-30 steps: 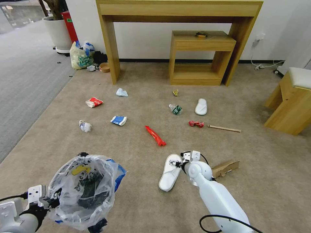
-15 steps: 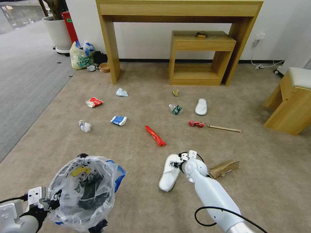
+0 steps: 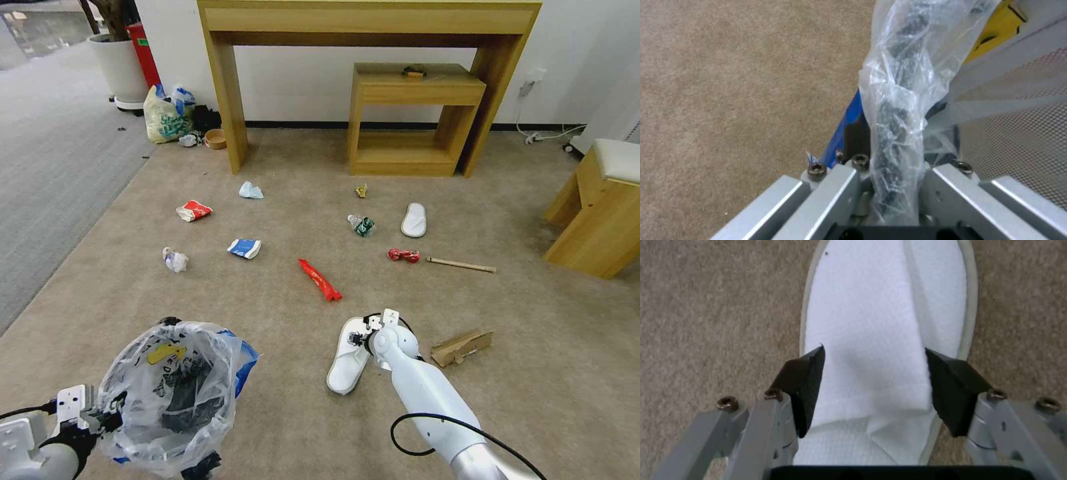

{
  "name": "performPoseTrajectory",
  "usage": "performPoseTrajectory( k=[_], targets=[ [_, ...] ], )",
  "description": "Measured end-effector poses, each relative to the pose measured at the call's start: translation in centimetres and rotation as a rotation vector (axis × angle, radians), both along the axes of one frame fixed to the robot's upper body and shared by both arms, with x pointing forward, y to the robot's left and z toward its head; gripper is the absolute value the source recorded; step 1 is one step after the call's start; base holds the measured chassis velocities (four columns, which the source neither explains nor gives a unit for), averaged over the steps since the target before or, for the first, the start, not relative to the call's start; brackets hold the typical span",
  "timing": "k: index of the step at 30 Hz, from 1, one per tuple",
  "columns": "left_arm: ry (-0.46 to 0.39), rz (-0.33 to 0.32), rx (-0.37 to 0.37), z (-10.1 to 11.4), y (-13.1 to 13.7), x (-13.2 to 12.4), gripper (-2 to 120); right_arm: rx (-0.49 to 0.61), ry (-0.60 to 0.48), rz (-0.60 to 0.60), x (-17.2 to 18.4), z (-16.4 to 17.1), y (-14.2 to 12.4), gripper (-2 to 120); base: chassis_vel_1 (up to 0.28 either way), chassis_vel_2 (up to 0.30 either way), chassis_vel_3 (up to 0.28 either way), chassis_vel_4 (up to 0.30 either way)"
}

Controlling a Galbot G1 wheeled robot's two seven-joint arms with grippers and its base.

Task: Pick up the trash bin and place the garbage on the floor into it.

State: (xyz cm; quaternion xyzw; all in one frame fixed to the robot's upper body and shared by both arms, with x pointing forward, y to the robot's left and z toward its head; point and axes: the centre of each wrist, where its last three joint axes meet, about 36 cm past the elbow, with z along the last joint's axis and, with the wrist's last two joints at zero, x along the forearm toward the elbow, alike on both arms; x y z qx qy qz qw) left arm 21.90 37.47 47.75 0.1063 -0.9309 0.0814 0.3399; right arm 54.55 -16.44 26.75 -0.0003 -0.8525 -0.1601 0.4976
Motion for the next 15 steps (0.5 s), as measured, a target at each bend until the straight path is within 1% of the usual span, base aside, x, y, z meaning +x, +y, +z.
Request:
performPoseTrajectory(
  k=[2, 3, 4, 6, 7, 9, 10, 11, 12, 13, 15],
  targets=[
    [0.000, -0.001, -0.001, 0.00, 0.02, 0.01, 0, 0.002, 0.003, -0.004, 0.11, -0.04, 0.12, 55, 0.000, 0.000, 0.000, 0.000],
    [0.000, 0.000, -0.001, -0.01, 0.03, 0.02, 0, 0.002, 0.005, -0.006, 0.15, -0.07, 0.19, 52, 0.000, 0.000, 0.000, 0.000],
    [0.000, 0.000, -0.001, -0.01, 0.03, 0.02, 0, 0.002, 0.005, -0.006, 0.15, -0.07, 0.19, 52, 0.000, 0.000, 0.000, 0.000],
    [-0.001, 0.000, -0.001, -0.02, 0.03, 0.03, 0, 0.003, 0.008, -0.008, 0.16, -0.18, 0.26, 43, 0.000, 0.000, 0.000, 0.000],
    [-0.001, 0.000, -0.002, -0.03, 0.02, 0.02, 0, 0.004, 0.010, -0.011, 0.15, -0.30, 0.30, 36, 0.000, 0.000, 0.000, 0.000],
    [-0.001, 0.000, -0.002, -0.03, 0.02, 0.02, 0, 0.004, 0.011, -0.012, 0.14, -0.32, 0.31, 36, 0.000, 0.000, 0.000, 0.000],
    [0.001, 0.000, -0.003, -0.05, 0.02, -0.02, 0, 0.001, 0.012, -0.015, 0.14, -0.45, 0.30, 28, 0.000, 0.000, 0.000, 0.000],
    [0.001, -0.001, -0.003, -0.04, 0.02, -0.04, 0, 0.000, 0.012, -0.017, 0.13, -0.49, 0.27, 23, 0.000, 0.000, 0.000, 0.000],
    [0.001, -0.001, -0.003, -0.04, 0.02, -0.04, 0, 0.000, 0.012, -0.017, 0.13, -0.49, 0.27, 23, 0.000, 0.000, 0.000, 0.000],
    [0.001, -0.002, -0.003, -0.03, 0.03, -0.05, 0, 0.000, 0.012, -0.018, 0.10, -0.53, 0.25, 19, 0.000, 0.000, 0.000, 0.000],
    [0.000, -0.003, -0.003, 0.01, 0.03, -0.05, 0, -0.001, 0.013, -0.020, -0.03, -0.67, 0.18, 8, 0.000, 0.000, 0.000, 0.000]
  ],
)
